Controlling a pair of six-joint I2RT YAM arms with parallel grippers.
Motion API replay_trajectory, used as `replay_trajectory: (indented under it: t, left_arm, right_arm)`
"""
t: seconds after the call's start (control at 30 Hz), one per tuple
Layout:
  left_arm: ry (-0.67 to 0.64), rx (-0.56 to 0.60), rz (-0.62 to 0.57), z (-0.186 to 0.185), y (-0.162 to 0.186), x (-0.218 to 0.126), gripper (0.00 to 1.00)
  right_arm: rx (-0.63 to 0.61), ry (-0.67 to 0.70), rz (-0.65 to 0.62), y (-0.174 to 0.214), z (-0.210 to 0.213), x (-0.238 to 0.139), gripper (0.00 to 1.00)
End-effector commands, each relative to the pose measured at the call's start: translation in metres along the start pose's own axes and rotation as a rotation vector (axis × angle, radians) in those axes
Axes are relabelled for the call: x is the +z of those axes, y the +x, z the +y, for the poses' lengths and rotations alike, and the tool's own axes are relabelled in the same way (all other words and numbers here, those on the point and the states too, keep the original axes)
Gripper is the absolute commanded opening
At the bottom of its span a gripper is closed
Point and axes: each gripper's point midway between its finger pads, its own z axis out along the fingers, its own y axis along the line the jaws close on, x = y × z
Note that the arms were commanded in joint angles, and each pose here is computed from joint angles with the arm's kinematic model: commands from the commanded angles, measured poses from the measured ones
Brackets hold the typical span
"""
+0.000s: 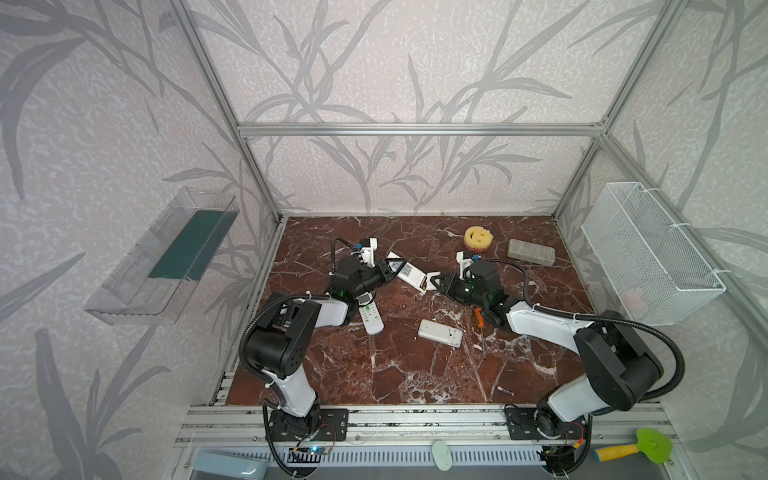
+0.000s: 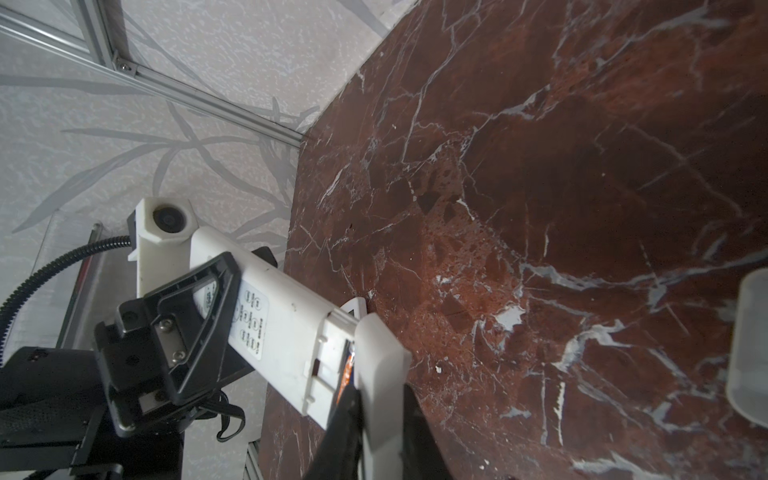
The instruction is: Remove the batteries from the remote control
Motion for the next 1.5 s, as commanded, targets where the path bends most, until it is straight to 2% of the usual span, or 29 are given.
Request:
replay_trajectory:
  t: [0.0, 0.17, 0.27, 0.67, 0.77, 1.03, 1.3, 1.37, 1.47]
  left_arm:
    - [0.143, 0.056, -0.03, -0.035, -0.016, 0.007, 0.0]
    - [0.14, 0.024, -0.024, -0.017, -0.015, 0.015, 0.0]
    - [0.115, 0.012, -0.011, -0.002, -0.01, 0.016, 0.0]
    - [-0.03, -0.068, 0.047, 0.066, 0.033, 0.002, 0.0]
    - [-0.048, -0.089, 0.054, 0.075, 0.04, -0.001, 0.0]
    - [-0.099, -0.105, 0.058, 0.096, 0.052, -0.006, 0.01]
    - [-0.241, -0.06, 0.117, 0.114, 0.061, -0.014, 0.1]
    - [-0.264, -0.056, 0.127, 0.117, 0.062, -0.015, 0.13]
    - [-0.283, -0.053, 0.131, 0.12, 0.062, -0.015, 0.19]
  right_arm:
    - [0.002, -0.024, 0.0, -0.003, -0.004, 0.003, 0.12]
    - [0.041, -0.074, -0.013, -0.01, -0.009, 0.009, 0.03]
    - [0.047, -0.064, -0.009, -0.013, -0.018, 0.014, 0.02]
    - [-0.112, 0.183, 0.081, -0.008, -0.07, 0.035, 0.01]
    - [-0.205, 0.266, 0.11, -0.013, -0.074, 0.032, 0.01]
    - [-0.556, 0.539, 0.226, -0.03, -0.084, 0.027, 0.02]
    - [-0.852, 0.828, 0.395, -0.032, -0.104, 0.045, 0.03]
    - [-0.898, 0.866, 0.42, -0.03, -0.103, 0.05, 0.03]
    - [-0.944, 0.886, 0.438, -0.027, -0.097, 0.057, 0.09]
